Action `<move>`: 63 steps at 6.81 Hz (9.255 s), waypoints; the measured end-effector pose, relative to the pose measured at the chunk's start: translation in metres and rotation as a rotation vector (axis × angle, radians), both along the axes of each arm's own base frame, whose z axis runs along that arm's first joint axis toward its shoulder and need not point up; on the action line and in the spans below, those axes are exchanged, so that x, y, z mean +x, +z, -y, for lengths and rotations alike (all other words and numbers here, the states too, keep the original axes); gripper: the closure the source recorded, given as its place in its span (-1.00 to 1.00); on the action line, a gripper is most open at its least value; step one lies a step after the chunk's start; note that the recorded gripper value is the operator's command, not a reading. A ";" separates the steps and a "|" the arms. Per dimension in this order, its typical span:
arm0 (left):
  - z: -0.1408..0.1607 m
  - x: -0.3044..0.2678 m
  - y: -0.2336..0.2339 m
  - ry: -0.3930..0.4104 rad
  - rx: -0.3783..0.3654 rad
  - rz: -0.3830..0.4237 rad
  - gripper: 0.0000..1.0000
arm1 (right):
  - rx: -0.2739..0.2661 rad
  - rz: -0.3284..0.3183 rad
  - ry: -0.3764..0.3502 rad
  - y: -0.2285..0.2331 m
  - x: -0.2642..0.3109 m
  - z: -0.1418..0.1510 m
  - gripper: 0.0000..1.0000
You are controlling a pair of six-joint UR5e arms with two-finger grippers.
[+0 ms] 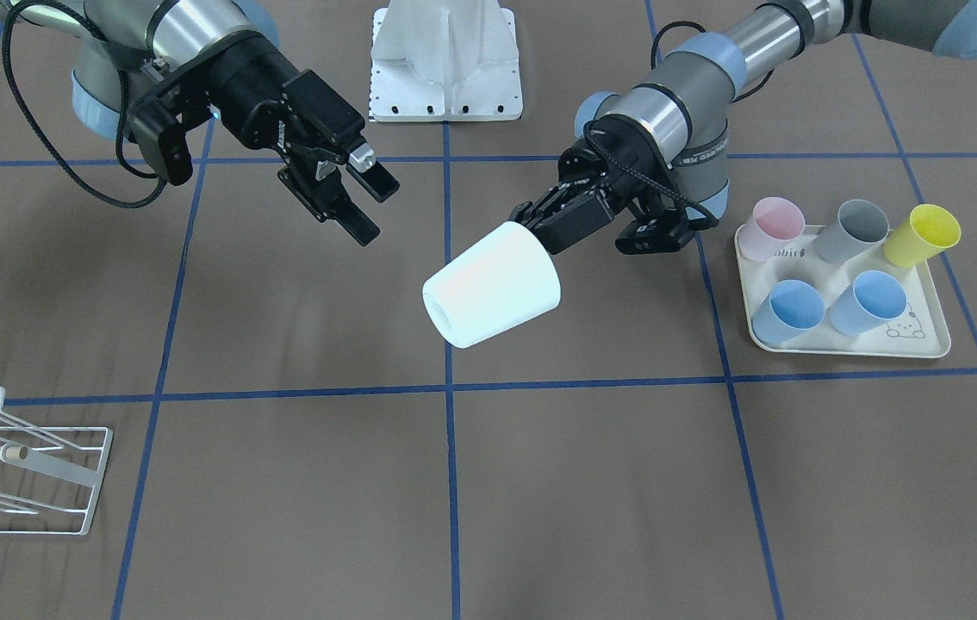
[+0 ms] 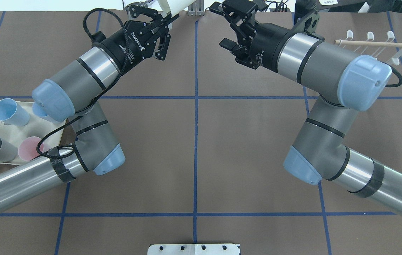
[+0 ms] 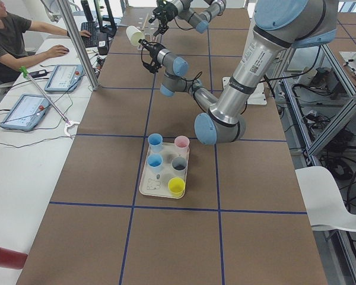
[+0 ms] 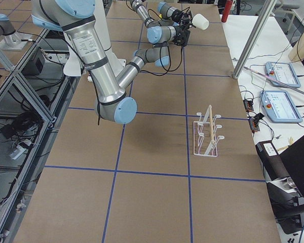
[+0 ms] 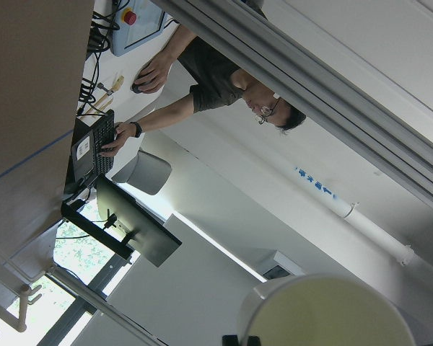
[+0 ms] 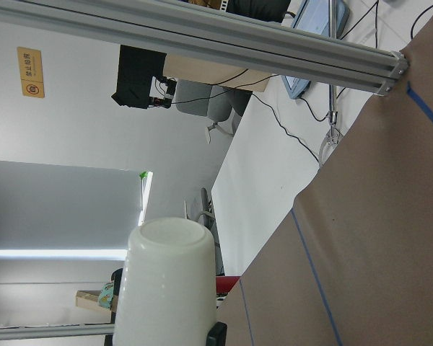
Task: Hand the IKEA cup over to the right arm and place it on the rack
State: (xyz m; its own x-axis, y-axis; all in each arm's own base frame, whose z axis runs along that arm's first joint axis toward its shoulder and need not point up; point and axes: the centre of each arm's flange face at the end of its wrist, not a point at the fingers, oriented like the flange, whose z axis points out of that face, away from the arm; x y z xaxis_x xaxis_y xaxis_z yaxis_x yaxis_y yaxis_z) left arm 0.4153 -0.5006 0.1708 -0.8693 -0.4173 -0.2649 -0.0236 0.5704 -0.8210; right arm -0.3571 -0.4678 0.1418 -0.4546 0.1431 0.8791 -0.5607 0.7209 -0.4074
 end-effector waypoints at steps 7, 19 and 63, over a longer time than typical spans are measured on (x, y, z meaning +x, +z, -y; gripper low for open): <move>-0.028 0.031 -0.018 0.057 0.016 -0.014 1.00 | -0.012 -0.008 0.011 0.004 -0.007 0.005 -0.98; -0.053 0.049 -0.033 0.106 0.036 -0.045 1.00 | -0.009 0.000 0.012 -0.005 -0.014 0.010 -0.96; -0.078 -0.002 -0.054 -0.191 0.343 0.983 -1.00 | -0.097 -1.762 0.416 0.390 0.155 0.048 1.00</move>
